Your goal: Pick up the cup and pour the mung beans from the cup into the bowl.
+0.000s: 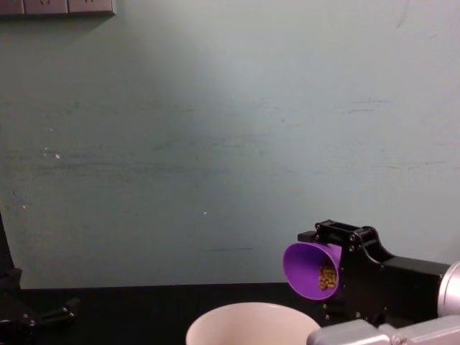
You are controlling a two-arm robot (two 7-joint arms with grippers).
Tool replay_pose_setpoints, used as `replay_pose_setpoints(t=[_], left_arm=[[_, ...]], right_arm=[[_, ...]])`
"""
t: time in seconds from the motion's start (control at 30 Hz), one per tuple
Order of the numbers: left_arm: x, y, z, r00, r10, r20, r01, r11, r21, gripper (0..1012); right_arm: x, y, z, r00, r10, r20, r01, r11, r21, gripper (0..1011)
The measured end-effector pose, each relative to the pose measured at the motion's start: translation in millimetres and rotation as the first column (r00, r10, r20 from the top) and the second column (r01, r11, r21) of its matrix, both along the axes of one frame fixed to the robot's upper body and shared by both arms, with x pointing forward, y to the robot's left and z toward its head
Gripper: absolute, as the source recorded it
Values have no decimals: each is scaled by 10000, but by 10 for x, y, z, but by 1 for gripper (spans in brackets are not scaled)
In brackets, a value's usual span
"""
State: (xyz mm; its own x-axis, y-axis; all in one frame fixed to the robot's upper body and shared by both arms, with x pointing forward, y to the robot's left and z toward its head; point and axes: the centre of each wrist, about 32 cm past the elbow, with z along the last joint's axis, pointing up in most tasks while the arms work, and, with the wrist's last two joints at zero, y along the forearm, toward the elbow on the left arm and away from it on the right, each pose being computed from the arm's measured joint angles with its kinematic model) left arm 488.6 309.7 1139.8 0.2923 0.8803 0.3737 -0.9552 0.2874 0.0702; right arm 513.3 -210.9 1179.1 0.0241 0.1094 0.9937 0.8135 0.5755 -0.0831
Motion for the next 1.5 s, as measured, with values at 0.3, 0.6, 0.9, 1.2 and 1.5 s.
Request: replay_pose_setpoints(t=[0.3, 0.6, 0.9, 1.2, 1.5], left_arm=[[0, 0, 0, 10000, 0, -1, 0, 10000, 0, 1000], [0, 0, 0, 10000, 1, -1, -1, 10000, 0, 1000], [0, 0, 0, 10000, 0, -1, 0, 10000, 0, 1000], [0, 0, 0, 10000, 0, 0, 0, 10000, 0, 1000], [0, 0, 0, 10000, 1, 0, -1, 10000, 0, 1000]], right_arm=[[-31, 40, -25, 9977, 161, 663, -113, 9972, -733, 731], [-50, 66, -58, 9937, 358, 1063, -224, 9920, -1246, 731], [-60, 79, -80, 9891, 508, 1384, -281, 9864, -1617, 731], [-71, 81, -106, 9824, 658, 1748, -311, 9804, -1945, 731], [-83, 87, -134, 9750, 796, 2075, -317, 9739, -2246, 731]])
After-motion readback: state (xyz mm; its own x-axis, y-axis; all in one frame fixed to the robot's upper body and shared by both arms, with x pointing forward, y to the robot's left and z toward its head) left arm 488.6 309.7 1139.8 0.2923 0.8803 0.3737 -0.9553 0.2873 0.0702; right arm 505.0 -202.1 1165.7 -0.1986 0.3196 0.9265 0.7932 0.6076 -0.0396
